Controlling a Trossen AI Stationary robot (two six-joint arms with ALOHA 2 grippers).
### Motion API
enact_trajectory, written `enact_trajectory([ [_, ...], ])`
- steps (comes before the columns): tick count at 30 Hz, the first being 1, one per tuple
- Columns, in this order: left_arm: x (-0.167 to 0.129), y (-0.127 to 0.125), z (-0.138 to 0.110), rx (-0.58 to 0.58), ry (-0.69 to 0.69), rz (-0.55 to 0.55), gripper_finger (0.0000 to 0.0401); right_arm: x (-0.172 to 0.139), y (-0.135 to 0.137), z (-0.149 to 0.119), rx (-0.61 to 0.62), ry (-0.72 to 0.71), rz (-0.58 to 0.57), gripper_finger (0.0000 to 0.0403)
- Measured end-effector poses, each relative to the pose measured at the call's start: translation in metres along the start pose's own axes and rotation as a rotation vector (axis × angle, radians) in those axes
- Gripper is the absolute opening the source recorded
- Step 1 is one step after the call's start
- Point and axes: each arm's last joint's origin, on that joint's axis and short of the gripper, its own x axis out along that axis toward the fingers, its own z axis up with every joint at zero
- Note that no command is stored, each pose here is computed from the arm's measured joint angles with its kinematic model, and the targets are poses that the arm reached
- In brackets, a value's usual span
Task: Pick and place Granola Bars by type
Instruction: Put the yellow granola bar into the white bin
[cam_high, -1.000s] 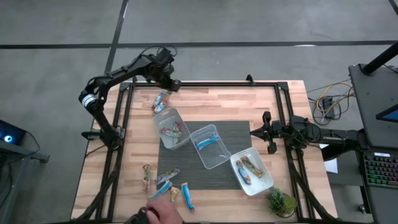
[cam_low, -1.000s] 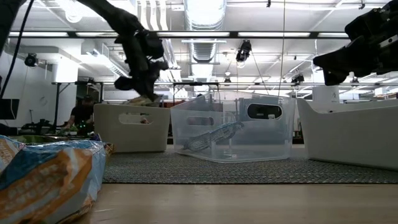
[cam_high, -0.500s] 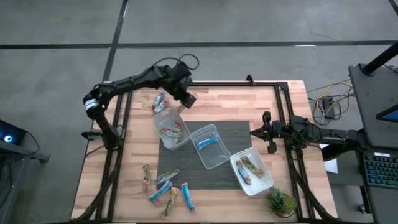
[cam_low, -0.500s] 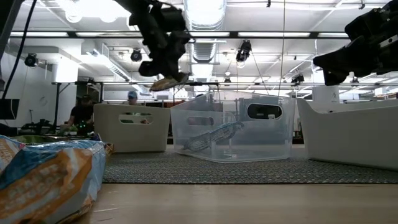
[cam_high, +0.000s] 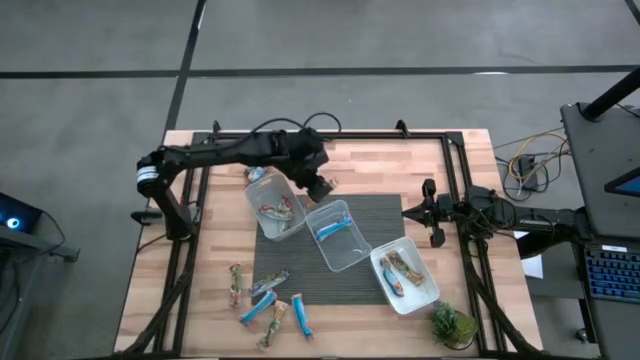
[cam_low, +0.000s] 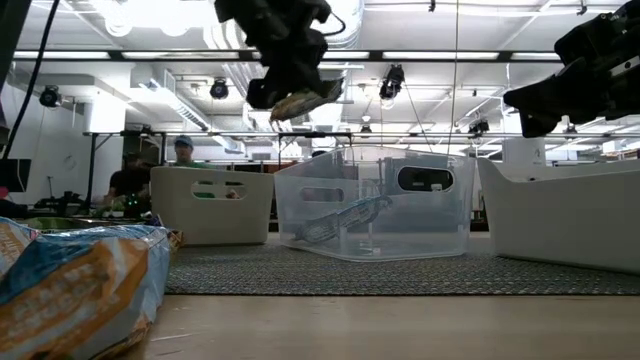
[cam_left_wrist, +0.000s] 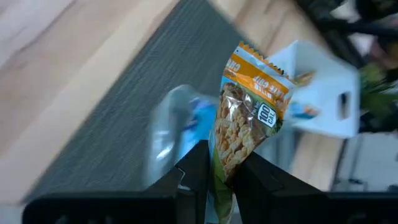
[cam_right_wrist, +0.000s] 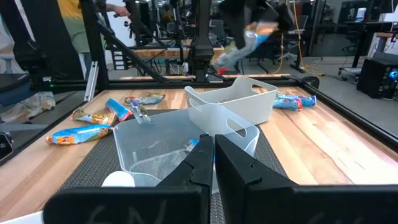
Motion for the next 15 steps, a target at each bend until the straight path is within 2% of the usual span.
enact_trajectory([
  [7,0.005,-0.040,0.004,-0.024,-0.155,-0.178,0.0047,0.000,0.000,0.000,0.000,0.000,0.000,0.0008],
  [15,0.007,-0.076,-0.003,-0.022,-0.226,-0.336,0.0047,0.000,0.000,0.000,0.000,0.000,0.000,0.0008],
])
